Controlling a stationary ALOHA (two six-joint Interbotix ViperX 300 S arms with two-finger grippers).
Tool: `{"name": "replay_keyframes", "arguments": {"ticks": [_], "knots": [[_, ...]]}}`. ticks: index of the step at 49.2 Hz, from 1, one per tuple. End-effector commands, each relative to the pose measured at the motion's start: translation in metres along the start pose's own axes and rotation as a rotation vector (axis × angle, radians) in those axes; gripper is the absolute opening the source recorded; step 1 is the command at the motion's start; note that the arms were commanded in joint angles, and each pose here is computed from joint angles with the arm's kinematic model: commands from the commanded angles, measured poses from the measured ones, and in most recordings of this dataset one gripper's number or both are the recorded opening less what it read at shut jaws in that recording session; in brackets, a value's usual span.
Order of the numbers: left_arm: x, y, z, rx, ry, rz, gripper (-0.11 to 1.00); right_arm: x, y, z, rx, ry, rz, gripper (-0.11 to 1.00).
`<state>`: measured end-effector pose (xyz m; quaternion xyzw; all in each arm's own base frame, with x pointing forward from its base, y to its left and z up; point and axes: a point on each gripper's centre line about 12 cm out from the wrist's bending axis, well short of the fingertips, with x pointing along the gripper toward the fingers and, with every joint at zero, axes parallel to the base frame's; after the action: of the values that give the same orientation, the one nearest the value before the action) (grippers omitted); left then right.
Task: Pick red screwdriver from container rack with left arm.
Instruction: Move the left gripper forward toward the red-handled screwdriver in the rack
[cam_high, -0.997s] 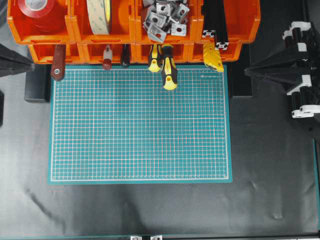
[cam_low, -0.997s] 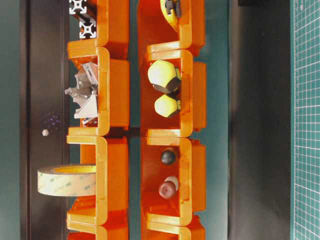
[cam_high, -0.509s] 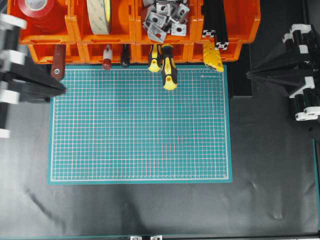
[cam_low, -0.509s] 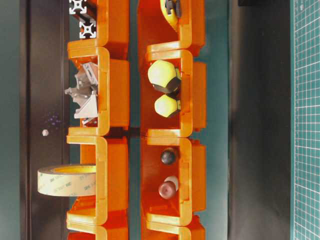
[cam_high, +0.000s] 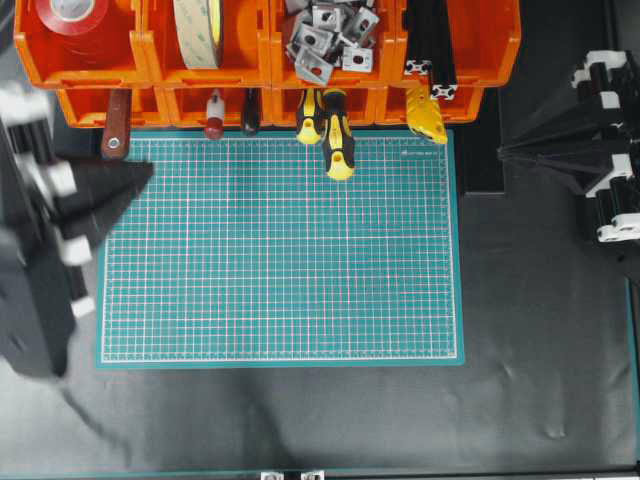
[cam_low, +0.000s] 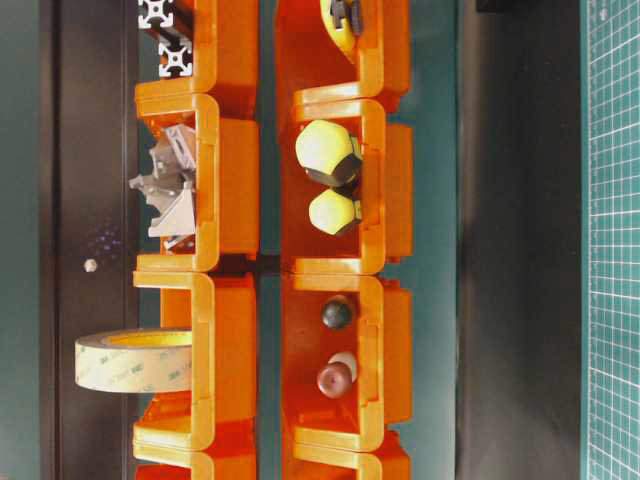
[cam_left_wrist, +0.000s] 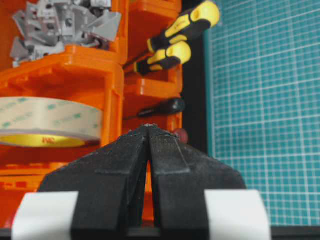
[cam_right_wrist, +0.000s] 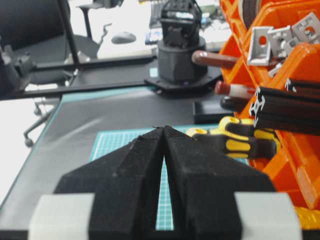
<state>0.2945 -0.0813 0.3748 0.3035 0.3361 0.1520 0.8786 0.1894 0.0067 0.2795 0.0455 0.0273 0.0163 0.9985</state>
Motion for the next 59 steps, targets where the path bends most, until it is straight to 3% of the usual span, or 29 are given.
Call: {"name": "replay_keyframes", "arguments": {"ticks": [1,8,15,19,26,39,49,59], "knots": [[0.011,-0.018,0.002,0.053,0.024,0.02,0.0,0.001,0.002,0.015,0.004,-0.026,0.005,0.0],[0.03,-0.042,0.007,0.086,0.085,0.04,0.0,-0.002,0.002,0.012,0.003,0.0,0.003,0.0],[0.044,-0.045,-0.001,0.08,0.205,0.185,0.0,-0.004,0.002,0.01,0.003,0.025,0.001,0.0],[0.051,-0.051,-0.008,0.046,0.24,0.256,0.0,-0.005,0.001,0.009,0.003,0.037,0.0,0.0],[0.067,-0.062,-0.02,-0.009,0.261,0.3,0.0,-0.005,0.001,0.005,0.0,0.071,-0.003,0.0],[0.092,-0.061,-0.023,-0.018,0.27,0.284,0.0,-0.01,0.0,-0.004,-0.013,0.133,-0.008,0.0],[0.102,-0.059,-0.025,0.021,0.287,0.276,0.0,-0.016,0.0,-0.012,-0.015,0.164,-0.008,0.0],[0.112,-0.052,-0.027,0.017,0.302,0.275,0.0,-0.022,0.0,-0.016,-0.016,0.189,-0.008,0.0]]}}
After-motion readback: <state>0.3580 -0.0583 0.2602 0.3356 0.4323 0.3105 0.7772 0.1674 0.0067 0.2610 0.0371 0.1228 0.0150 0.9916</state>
